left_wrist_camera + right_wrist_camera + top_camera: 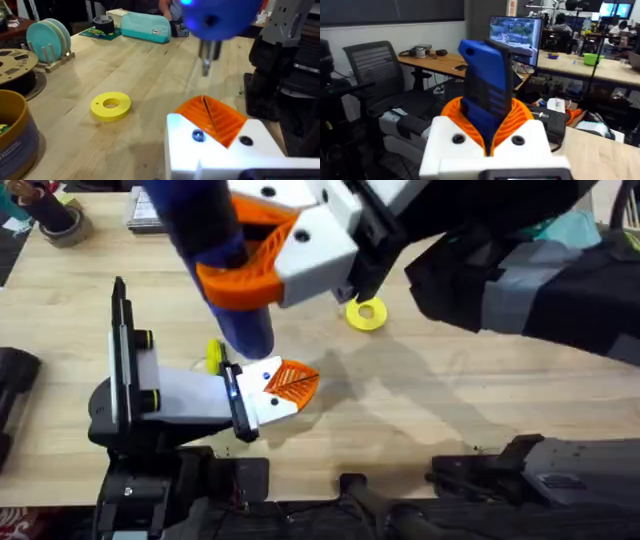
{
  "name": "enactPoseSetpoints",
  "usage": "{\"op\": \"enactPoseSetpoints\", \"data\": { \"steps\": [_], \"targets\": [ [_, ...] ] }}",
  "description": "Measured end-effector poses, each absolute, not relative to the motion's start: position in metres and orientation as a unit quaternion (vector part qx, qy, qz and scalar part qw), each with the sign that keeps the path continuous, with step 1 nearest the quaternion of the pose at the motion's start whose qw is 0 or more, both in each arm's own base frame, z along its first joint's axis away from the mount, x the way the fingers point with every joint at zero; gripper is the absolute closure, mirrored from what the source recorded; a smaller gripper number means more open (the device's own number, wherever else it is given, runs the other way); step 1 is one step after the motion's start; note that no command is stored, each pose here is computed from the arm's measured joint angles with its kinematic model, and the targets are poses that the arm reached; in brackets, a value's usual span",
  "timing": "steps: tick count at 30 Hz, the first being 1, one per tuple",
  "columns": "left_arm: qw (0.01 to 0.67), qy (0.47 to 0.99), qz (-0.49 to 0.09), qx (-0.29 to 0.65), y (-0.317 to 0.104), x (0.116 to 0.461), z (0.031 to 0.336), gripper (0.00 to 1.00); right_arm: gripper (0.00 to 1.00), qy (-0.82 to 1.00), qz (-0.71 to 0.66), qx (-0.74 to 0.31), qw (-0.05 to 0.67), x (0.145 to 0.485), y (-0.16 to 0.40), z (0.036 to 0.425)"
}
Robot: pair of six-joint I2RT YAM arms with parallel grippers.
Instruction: Pick up the gripper from the table and insert it into the empty holder that is missing its gripper. Then pick up a screw, insert it into the mounting hole, and use the screwdriver to tighten it. Finally, clean up the table by picking up the vegetable and placing it into the bucket.
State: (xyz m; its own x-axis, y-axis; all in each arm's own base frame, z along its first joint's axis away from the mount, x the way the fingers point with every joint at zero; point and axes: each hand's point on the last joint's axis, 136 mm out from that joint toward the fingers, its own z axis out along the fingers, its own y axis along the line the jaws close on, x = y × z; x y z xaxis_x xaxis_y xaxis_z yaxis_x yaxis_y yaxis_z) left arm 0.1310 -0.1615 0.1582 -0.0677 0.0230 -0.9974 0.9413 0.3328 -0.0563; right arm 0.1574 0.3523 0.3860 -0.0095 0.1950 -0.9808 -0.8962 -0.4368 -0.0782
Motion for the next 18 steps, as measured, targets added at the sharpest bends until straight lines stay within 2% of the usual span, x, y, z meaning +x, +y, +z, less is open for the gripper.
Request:
{"op": "enactPoseSetpoints", "data": {
  "steps": [18],
  "targets": [
    [0.552,0.601,-0.416,0.401,-0.162,0.131,0.158,0.997,0.977,0.305,0.639,-0.572,0.414,0.143,0.357,0.368]
  ]
}}
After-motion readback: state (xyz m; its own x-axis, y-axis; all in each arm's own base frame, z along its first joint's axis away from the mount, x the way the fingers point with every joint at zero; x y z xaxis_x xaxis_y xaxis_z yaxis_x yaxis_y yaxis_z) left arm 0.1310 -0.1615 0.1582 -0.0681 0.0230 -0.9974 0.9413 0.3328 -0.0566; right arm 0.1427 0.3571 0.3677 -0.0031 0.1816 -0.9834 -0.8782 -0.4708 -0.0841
